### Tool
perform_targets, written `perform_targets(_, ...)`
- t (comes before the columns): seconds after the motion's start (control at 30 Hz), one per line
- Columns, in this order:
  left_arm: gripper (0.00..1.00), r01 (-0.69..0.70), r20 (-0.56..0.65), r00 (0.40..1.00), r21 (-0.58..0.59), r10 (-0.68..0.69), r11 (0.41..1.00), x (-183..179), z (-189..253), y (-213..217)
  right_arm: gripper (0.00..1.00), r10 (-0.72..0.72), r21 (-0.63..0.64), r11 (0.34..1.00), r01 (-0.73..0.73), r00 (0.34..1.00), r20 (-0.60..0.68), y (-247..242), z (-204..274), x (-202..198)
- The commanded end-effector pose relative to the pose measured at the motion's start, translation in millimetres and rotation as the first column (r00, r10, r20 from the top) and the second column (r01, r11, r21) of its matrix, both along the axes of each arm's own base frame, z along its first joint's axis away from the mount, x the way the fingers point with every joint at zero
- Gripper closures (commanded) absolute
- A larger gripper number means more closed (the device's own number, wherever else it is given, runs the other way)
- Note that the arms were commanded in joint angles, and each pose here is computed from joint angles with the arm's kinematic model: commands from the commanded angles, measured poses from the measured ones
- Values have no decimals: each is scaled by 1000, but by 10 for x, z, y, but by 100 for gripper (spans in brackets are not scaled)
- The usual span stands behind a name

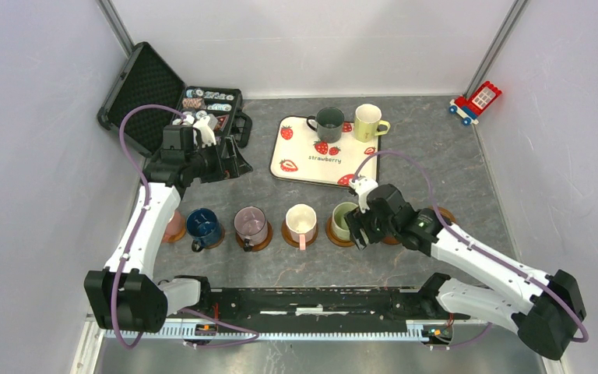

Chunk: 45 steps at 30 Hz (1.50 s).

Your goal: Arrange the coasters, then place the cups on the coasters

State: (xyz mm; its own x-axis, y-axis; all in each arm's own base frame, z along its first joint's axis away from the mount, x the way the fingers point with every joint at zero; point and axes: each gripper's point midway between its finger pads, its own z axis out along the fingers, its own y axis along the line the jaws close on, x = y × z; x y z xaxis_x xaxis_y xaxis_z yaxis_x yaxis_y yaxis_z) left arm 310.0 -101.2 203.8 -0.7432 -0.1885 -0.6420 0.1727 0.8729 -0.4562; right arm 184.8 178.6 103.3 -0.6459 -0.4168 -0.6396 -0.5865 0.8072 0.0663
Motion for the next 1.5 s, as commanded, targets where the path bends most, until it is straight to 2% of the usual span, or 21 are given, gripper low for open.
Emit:
perform_targets(0.0,0,13,41,999,-15,-12,1000,-8,121,-21,22,161,-38,987,-157,967,199,-5,575,162)
perform_targets(0.1,0,14,49,999,-7,-14,1000,-5,133,-13,28,136,-114,987,-111,959,249,-173,658,254)
perform_targets(0.17,0,15,49,999,-6,-15,1000,0,128,-12,34,112,-175,982,-70,964,240,-299,593,290)
perform_targets(0.27,0,17,54,998,-7,-17,1000,19,139,-16,37,113,-249,966,-66,977,182,-412,350,250)
perform_targets(0.5,0,19,69,997,-4,-19,1000,41,196,-14,37,122,-236,967,-91,985,119,-354,138,182)
perform_targets(0.97,0,20,61,998,-12,-19,1000,66,152,-28,26,178,-123,976,-177,984,-8,-104,-28,-21)
perform_targets(1.13,0,23,57,998,-12,-22,1000,79,141,-32,18,218,-54,974,-219,976,-21,31,34,-75)
perform_targets(1.33,0,45,48,998,7,-45,999,66,123,-27,5,304,-47,952,-301,950,68,98,415,30)
perform_targets(1.47,0,124,53,991,28,-125,992,47,122,-66,2,337,10,938,-347,916,216,148,907,298)
